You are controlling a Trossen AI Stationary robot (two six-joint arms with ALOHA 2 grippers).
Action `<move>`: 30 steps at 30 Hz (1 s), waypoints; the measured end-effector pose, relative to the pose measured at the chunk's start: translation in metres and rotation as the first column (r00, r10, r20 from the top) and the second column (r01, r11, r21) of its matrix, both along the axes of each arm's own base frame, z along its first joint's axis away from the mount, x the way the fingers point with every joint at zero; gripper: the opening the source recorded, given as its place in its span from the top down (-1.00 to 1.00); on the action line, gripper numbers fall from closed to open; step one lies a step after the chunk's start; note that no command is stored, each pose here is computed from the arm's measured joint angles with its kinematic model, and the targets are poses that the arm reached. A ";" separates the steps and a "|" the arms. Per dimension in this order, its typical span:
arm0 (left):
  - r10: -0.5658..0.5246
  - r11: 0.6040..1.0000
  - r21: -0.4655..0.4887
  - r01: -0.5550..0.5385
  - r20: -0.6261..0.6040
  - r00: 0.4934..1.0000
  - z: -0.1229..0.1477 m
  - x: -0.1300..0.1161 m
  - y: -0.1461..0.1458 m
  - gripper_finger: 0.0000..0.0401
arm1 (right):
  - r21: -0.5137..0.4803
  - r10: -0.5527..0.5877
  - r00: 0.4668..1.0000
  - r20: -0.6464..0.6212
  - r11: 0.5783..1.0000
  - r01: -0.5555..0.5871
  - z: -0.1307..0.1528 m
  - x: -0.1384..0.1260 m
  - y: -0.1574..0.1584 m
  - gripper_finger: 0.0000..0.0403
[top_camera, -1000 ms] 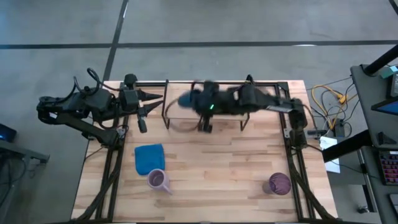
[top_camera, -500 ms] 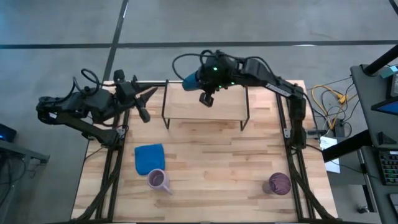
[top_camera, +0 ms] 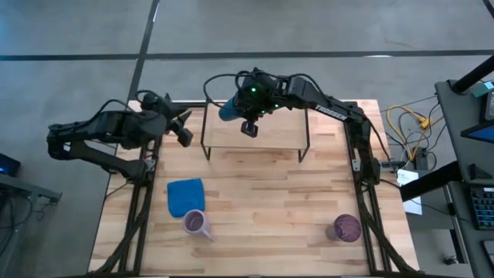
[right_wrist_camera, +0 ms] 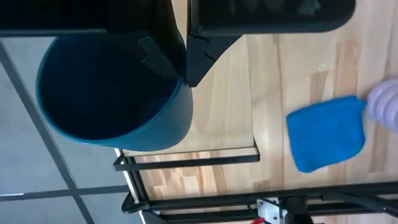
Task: Stack small to large cups/mugs on shelf
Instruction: Put the blue cup on the shelf
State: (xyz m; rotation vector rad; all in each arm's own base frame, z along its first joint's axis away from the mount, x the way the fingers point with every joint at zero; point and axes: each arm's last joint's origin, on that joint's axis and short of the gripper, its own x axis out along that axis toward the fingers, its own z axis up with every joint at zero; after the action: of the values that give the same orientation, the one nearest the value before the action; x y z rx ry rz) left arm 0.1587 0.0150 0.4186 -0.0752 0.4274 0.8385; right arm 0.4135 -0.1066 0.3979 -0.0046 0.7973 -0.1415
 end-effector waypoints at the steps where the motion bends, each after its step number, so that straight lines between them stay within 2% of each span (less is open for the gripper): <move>1: 0.002 1.000 -0.009 -0.002 -0.006 1.000 -0.003 0.004 0.002 0.71 | 0.012 0.015 1.000 0.012 1.000 -0.015 -0.001 0.002 0.000 0.96; 7: -0.025 0.997 -0.080 0.020 -0.061 0.998 -0.032 0.030 0.012 0.71 | 0.044 0.063 0.996 0.055 0.997 -0.065 -0.004 0.011 0.002 0.96; 13: -0.020 0.995 -0.102 0.018 -0.016 1.000 -0.051 0.048 0.020 0.71 | 0.056 0.067 0.997 0.034 0.996 -0.069 -0.011 0.014 0.002 0.96; 20: 0.057 0.989 -0.136 -0.062 -0.037 0.998 -0.075 0.052 0.036 0.71 | 0.058 0.076 0.996 0.035 0.995 -0.078 -0.011 0.015 0.005 0.96; 24: 0.082 0.981 -0.171 -0.088 -0.039 0.996 -0.086 0.051 0.045 0.71 | 0.092 0.111 0.993 0.048 0.989 -0.115 -0.010 0.015 0.006 0.96; 30: 0.071 0.980 -0.190 -0.059 0.059 0.996 -0.097 0.058 0.053 0.71 | 0.094 0.114 0.992 0.055 0.988 -0.119 -0.010 0.016 0.006 0.96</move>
State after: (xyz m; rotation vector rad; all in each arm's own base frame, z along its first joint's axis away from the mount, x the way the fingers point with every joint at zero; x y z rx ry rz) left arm 0.2166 0.0681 0.3215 -0.2920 0.4434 0.8563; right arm 0.4293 -0.1003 0.3878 0.0435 0.7522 0.0081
